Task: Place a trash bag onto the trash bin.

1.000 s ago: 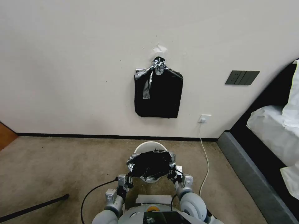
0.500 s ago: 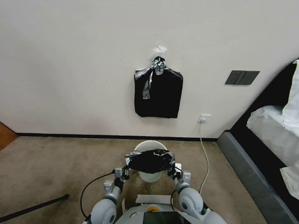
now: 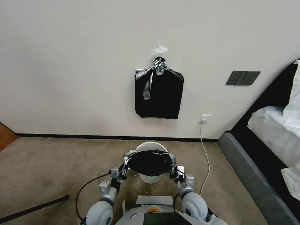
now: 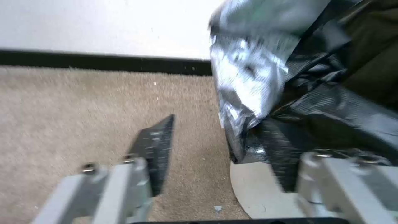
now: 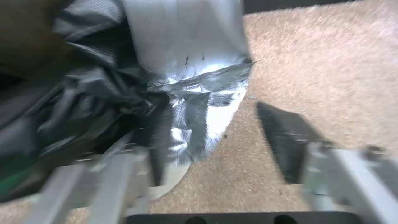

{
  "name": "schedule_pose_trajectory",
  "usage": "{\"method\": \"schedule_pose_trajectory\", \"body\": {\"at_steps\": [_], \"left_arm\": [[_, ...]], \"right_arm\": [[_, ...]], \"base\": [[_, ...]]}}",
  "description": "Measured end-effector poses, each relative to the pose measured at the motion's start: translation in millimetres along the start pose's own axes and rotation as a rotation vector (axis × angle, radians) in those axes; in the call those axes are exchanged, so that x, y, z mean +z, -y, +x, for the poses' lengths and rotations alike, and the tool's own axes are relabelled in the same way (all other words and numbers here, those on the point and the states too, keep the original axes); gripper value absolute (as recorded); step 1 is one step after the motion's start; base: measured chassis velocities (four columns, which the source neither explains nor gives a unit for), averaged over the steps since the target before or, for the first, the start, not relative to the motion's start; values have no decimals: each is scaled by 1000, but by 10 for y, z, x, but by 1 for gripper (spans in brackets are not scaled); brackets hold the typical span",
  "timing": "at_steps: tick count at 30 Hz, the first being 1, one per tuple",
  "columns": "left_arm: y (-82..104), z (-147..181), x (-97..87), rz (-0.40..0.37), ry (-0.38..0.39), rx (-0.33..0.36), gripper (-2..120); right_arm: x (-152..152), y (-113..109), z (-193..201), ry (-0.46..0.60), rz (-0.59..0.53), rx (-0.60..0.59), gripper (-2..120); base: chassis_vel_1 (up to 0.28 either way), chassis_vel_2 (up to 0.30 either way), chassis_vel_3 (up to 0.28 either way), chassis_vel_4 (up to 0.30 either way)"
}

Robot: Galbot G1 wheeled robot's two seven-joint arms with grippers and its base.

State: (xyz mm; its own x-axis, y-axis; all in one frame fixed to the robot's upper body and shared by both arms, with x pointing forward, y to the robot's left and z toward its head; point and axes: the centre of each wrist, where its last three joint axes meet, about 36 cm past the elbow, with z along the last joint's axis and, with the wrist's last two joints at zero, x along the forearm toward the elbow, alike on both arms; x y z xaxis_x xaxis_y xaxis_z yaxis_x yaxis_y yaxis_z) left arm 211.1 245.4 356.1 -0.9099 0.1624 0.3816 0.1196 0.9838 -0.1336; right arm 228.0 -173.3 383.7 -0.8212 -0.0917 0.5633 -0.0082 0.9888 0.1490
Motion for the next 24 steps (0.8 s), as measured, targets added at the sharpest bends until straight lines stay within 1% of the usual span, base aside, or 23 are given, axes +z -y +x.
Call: {"method": "schedule_pose_trajectory", "body": {"at_steps": [1,2,3,4,5,8,9,11,12,13,15,16,17,19,20,21,22,23,24], "left_arm": [[-10,40,-1,-14,15,4,63],[-10,40,-1,-14,15,4,63],[-21,69,11,-27,37,9,70],[-36,97,28,-45,66,19,75],[-36,97,28,-45,66,19,75],[-127,178,105,-124,163,49,91],[-127,178,105,-124,163,49,91],[-181,223,135,-144,222,53,98],[-199,237,142,-148,245,51,99],[-199,237,142,-148,245,51,99],[-259,285,161,-174,320,44,100],[-273,299,164,-180,340,38,100],[-273,299,164,-180,340,38,100],[-284,332,150,-190,392,14,100],[-286,338,123,-200,416,4,100],[-286,338,123,-200,416,4,100],[-283,339,94,-207,435,-3,100],[-280,339,61,-212,449,-12,100],[-275,338,16,-218,466,-20,100]], "right_arm": [[5,-3,57,7,5,0,72],[5,-3,57,7,5,0,72],[-1,-11,109,17,8,-2,76],[-5,-16,170,26,13,-4,83],[-5,-16,170,26,13,-4,83],[-23,-8,311,83,38,-25,96],[-23,-8,311,83,38,-25,96],[-63,24,352,148,56,-46,100],[-86,35,357,177,60,-53,100],[-86,35,357,177,60,-53,100],[-212,94,368,259,72,-118,100],[-265,118,363,285,78,-155,100],[-265,118,363,285,78,-155,100],[-474,197,289,359,112,-285,100],[-618,242,216,401,151,-349,100],[-618,242,216,401,151,-349,100],[-762,288,119,437,198,-395,100],[-893,321,41,445,238,-422,100],[-1055,354,-43,430,275,-444,100]], "base": [[0,0,0,0],[0,0,0,0],[0,0,0,0],[0,0,0,0],[0,0,0,0],[0,0,0,0],[0,0,0,0],[0,0,0,0],[0,0,0,0],[0,0,0,0],[0,0,0,0],[0,0,0,0],[0,0,0,0],[0,0,0,0],[0,0,0,0],[0,0,0,0],[0,0,0,0],[0,0,0,0],[0,0,0,0]]}}
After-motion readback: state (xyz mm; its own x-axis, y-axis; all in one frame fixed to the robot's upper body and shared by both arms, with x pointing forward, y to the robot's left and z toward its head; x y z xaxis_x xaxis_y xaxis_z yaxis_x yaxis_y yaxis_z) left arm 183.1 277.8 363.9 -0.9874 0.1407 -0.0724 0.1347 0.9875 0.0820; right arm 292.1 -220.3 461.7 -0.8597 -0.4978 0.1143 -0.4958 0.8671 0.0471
